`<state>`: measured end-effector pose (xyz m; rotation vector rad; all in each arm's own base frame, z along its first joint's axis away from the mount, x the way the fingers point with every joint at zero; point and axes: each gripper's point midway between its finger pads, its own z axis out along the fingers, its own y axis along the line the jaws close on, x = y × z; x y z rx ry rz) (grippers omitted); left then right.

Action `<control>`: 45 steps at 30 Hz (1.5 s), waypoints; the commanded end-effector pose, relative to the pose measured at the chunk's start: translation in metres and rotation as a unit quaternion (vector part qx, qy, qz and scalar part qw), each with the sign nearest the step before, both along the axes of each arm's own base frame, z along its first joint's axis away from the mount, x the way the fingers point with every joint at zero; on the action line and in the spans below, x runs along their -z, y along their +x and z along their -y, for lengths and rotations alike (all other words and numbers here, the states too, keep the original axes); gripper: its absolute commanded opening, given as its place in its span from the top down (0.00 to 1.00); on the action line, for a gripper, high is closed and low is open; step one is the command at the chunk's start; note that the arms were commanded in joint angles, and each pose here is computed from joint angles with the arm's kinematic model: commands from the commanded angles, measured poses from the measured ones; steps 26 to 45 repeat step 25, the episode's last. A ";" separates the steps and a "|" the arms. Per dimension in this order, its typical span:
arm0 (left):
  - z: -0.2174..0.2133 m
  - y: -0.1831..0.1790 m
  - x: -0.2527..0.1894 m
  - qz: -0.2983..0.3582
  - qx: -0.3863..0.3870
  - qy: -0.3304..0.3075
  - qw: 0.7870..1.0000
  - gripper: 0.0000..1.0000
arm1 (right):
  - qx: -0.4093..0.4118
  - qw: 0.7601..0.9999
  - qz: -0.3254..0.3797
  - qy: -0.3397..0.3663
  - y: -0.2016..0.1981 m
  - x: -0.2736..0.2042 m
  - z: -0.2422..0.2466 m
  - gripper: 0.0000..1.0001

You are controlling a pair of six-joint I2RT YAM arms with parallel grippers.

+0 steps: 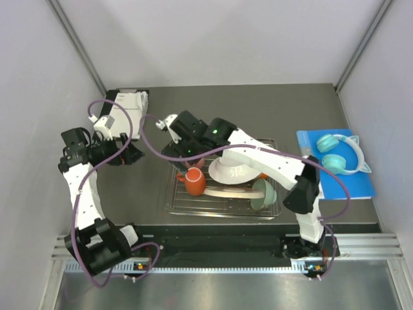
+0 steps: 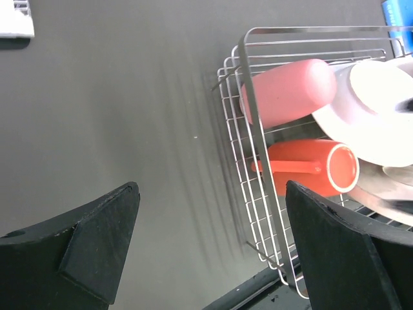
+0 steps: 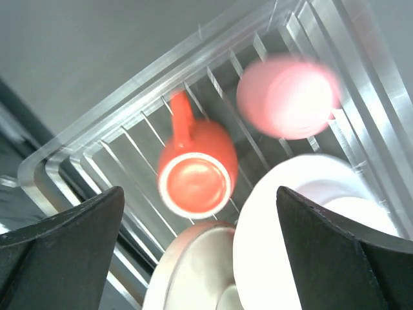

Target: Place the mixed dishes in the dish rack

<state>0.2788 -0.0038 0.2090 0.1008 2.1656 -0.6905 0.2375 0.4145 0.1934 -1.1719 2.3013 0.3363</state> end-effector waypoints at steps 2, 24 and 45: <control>-0.011 0.012 -0.008 -0.003 -0.024 0.007 1.000 0.01 | 0.057 0.986 0.086 0.130 0.006 -0.133 0.032 0.00; 0.001 -0.002 -0.011 0.011 -0.035 0.054 0.998 0.01 | 0.233 0.935 0.136 0.232 -0.030 -0.125 0.181 0.00; 0.001 -0.002 -0.012 0.012 -0.035 0.056 0.998 0.01 | 0.239 0.932 0.140 0.234 -0.030 -0.127 0.185 0.00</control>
